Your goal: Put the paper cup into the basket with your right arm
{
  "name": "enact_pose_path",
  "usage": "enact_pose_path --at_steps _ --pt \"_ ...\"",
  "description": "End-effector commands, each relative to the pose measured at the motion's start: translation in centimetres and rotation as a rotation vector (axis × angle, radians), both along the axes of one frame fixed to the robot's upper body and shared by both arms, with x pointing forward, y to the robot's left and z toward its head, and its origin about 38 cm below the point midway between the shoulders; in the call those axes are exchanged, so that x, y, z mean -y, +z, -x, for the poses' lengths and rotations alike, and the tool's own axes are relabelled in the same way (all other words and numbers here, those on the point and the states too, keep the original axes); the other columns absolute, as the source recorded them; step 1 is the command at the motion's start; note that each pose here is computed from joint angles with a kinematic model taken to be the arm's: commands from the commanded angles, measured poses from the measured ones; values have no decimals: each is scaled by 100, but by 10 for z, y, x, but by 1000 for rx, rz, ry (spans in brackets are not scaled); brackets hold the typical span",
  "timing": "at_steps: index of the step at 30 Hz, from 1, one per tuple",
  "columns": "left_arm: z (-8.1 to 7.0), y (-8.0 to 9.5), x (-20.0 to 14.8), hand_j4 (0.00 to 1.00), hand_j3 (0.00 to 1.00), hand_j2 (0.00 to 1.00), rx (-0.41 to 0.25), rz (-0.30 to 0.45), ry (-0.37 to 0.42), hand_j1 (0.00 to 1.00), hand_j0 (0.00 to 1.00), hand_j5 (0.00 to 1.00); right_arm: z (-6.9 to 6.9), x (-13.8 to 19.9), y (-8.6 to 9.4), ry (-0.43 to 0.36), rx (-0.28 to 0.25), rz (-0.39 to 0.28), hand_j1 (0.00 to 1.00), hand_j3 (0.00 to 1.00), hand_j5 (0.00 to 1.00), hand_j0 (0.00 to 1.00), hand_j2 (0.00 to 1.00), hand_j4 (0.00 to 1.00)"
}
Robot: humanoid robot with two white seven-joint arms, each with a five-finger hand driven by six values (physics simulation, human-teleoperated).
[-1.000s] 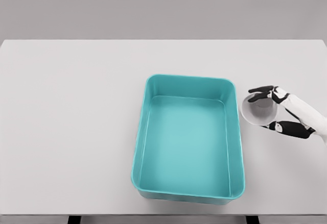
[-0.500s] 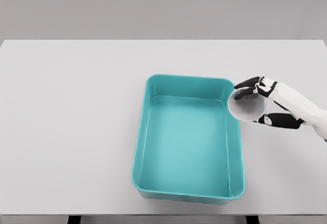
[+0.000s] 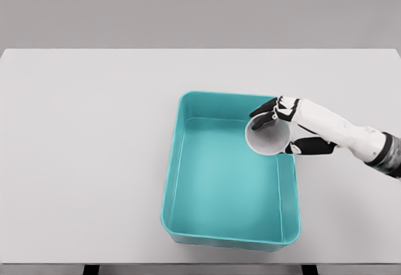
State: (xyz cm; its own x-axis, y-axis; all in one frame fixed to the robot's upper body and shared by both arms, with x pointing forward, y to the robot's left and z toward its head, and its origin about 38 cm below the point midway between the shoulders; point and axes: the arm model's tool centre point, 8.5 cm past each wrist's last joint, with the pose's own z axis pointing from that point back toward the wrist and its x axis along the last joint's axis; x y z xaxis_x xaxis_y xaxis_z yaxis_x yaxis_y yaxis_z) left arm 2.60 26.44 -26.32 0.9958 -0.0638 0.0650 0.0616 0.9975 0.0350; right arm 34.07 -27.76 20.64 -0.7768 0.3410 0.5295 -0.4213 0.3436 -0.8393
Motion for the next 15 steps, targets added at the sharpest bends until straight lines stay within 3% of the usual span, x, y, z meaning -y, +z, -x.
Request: enact_pose_path --at_steps 1,6,15 --pt "0 0 0 100 100 100 0 0 0 100 100 100 2 -7 -5 22 -21 -5 62 62 62 62 62 62" --pt "0 0 0 100 100 100 0 0 0 100 100 100 0 -22 -9 67 -25 19 62 62 62 62 62 62" --pt "0 0 0 100 100 100 0 0 0 100 100 100 -2 -45 -21 127 -14 131 63 63 63 63 63 63"
